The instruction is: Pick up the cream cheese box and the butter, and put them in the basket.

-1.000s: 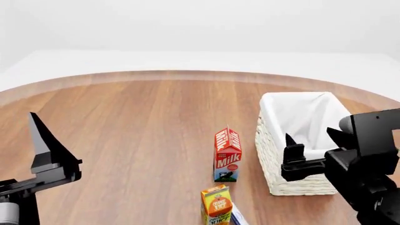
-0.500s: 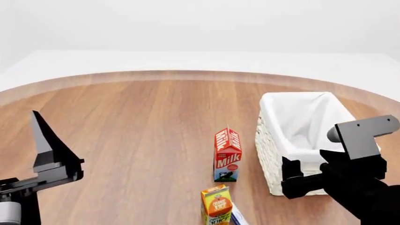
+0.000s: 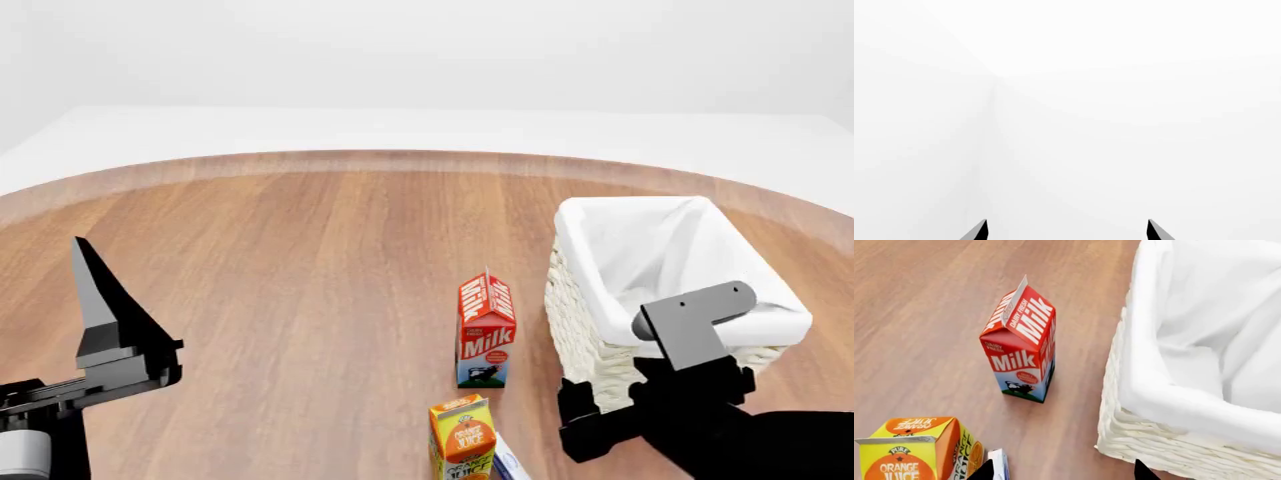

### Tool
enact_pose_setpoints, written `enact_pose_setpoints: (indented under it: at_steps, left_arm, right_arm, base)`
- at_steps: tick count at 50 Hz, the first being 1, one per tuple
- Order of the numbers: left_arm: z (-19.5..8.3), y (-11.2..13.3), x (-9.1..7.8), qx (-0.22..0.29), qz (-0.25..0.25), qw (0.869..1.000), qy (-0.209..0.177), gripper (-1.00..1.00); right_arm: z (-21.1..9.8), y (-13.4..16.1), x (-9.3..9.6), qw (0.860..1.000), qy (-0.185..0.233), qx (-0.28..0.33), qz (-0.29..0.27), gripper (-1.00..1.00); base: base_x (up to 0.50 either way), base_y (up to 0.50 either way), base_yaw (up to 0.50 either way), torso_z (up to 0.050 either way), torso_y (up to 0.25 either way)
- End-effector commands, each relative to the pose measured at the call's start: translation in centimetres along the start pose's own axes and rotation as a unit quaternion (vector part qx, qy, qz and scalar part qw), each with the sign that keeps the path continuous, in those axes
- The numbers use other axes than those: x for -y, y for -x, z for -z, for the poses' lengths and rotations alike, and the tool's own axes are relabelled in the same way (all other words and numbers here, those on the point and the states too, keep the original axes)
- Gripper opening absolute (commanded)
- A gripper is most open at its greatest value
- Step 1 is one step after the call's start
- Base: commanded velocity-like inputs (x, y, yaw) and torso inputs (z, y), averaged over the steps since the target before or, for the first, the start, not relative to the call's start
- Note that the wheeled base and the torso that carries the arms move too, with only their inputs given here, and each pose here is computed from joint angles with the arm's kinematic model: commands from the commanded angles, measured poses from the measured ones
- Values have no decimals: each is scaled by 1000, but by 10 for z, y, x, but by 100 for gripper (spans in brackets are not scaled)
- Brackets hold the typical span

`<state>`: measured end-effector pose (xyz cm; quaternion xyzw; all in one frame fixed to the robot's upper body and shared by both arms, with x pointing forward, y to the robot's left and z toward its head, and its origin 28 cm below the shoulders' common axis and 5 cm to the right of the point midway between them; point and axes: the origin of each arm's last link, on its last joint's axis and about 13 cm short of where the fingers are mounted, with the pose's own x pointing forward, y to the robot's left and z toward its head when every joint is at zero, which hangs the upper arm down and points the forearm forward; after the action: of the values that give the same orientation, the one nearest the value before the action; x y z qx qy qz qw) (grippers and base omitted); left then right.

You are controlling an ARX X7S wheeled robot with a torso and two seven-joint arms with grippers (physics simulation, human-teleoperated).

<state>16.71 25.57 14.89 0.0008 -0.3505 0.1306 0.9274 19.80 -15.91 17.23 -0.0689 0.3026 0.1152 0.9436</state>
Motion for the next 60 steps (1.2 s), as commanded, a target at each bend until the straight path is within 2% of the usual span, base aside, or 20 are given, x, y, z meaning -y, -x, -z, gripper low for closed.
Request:
enact_pose_setpoints:
  at_steps: [1,11,23,38,55,60]
  left_arm:
    - [0,0,-2,3,-2,1000,-9,100]
    - [1,0,-2,2,0,1000,-9,100]
    - [1,0,-2,1,0,1000,-10,100]
    - [3,2,-1,0,1,1000,-11,100]
    - [4,2,-2,-2,1,1000,-11,100]
    - [5,3,-2,-4,0,1000,-11,100]
  right_arm:
    - [12,-12,-6,1000,8,-19,-19,100]
    - [19,-16,-6,999,17,-31,-17,100]
    - [23,-17,1,999,9,-34,4,100]
    - [43,-29,-8,998,30,-58,-16,100]
    - [46,-40,-15,997,50,-57,-32,100]
    - [48,-51,-18,996,56,-52,-37,100]
  base:
    - [0,0,0,0,0]
    - [0,0,0,0,0]
    - [0,0,0,0,0]
    - [0,0,0,0,0]
    - [0,0,0,0,0]
    - [0,0,0,0,0]
